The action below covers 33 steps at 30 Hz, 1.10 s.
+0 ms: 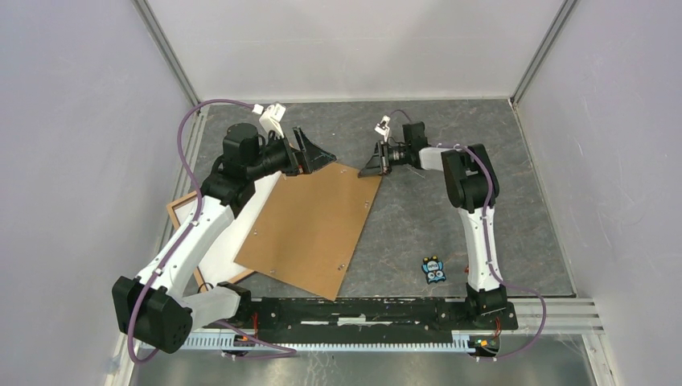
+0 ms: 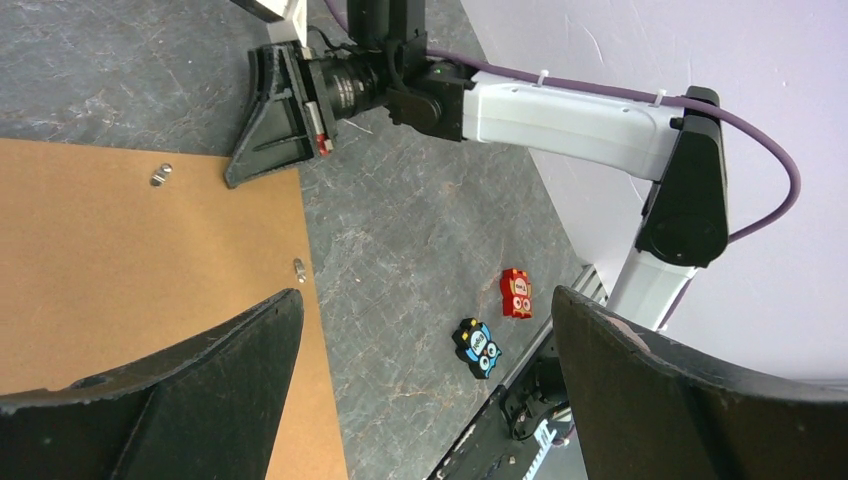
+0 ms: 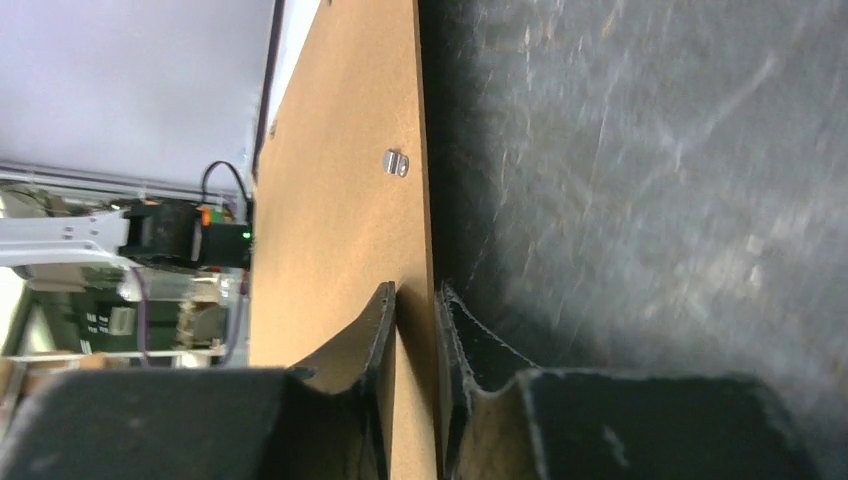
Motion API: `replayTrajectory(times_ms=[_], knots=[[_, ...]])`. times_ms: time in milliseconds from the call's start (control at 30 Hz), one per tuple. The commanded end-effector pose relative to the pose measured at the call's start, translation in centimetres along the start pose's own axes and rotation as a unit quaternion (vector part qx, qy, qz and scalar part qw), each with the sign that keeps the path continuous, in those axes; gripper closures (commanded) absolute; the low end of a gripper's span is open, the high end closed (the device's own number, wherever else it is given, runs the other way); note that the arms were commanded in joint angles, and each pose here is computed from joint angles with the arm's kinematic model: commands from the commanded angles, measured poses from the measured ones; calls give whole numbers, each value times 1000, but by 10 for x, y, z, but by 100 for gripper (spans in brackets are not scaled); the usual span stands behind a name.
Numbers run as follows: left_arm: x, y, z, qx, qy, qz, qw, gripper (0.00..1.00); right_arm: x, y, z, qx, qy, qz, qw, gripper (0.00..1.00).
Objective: Put the photo into the frame
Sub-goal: Move the photo frame item to the photo frame.
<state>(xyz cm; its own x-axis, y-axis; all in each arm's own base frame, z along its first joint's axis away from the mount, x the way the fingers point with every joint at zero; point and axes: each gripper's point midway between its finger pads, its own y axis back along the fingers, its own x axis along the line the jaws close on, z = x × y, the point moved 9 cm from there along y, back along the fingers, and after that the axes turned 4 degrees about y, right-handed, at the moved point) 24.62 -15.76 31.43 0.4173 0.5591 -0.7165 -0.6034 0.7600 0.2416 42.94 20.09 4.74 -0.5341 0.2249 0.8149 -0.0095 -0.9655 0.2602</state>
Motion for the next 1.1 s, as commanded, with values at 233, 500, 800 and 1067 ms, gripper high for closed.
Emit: replayTrajectory(times_ms=[233,500,800,1067], knots=[[-6,2,4,-12,7,-21,1000,0,52,69,-3,-174,-52,58,982,100],[-4,1,4,-12,9,-19,1000,0,55,107,-33,-287,-90,-3,954,100],[-4,-1,2,-9,15,-23,1000,0,74,114,-81,-350,-140,-105,920,100],[-2,-2,2,-7,16,-20,1000,0,91,88,-117,-355,-150,-112,916,100]])
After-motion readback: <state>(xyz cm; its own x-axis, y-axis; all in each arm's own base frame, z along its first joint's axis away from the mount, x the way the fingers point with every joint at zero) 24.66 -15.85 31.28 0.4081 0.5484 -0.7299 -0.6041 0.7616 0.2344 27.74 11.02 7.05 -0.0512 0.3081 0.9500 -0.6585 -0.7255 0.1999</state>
